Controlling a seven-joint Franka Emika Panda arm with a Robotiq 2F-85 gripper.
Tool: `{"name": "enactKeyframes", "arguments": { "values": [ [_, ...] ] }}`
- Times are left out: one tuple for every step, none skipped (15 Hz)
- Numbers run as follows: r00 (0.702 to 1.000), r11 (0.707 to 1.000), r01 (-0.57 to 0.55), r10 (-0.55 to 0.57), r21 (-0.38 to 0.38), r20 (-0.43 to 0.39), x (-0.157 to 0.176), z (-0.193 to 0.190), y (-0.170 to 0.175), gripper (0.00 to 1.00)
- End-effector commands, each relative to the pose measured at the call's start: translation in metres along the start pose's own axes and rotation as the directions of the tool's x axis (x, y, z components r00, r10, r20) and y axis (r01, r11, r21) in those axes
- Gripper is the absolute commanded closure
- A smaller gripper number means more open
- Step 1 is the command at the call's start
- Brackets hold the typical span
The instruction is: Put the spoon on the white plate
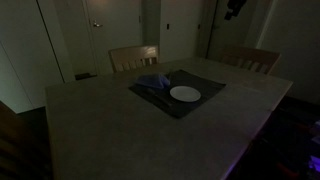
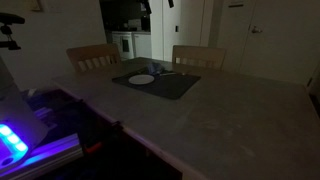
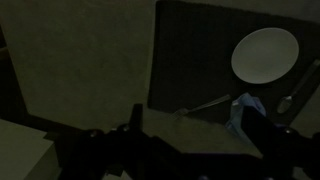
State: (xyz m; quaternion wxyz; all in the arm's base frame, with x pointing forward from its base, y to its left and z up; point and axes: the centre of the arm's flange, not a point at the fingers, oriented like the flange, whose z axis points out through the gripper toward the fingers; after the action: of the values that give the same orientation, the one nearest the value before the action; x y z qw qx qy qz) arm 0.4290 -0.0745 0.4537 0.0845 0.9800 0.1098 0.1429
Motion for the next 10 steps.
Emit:
{"name": "enactKeyframes", "arguments": {
  "values": [
    [1.000,1.000,0.000,0.000,0.000,0.000,0.000,0.000,0.000,0.00],
    [1.000,1.000,0.000,0.000,0.000,0.000,0.000,0.000,0.000,0.00],
    [1.000,1.000,0.006,-0.006,-0.002,0.001,0.002,0.001,-0.001,0.00],
    [1.000,1.000,0.012,-0.012,-0.004,0.001,0.006,0.001,-0.003,0.00],
    [1.000,1.000,0.019,-0.019,-0.005,-0.002,0.008,0.001,-0.005,0.00],
    [1.000,1.000,0.026,-0.026,-0.005,0.000,0.011,0.002,-0.007,0.00],
    [0.999,0.999,0.032,-0.032,-0.004,-0.003,0.014,0.003,-0.009,0.00],
    [0.999,0.999,0.039,-0.039,-0.004,-0.004,0.017,0.005,-0.012,0.00],
    [0.999,0.999,0.047,-0.047,-0.002,-0.006,0.020,0.006,-0.014,0.00],
    [0.998,0.998,0.055,-0.055,-0.002,-0.010,0.022,0.008,-0.016,0.00]
  ]
}}
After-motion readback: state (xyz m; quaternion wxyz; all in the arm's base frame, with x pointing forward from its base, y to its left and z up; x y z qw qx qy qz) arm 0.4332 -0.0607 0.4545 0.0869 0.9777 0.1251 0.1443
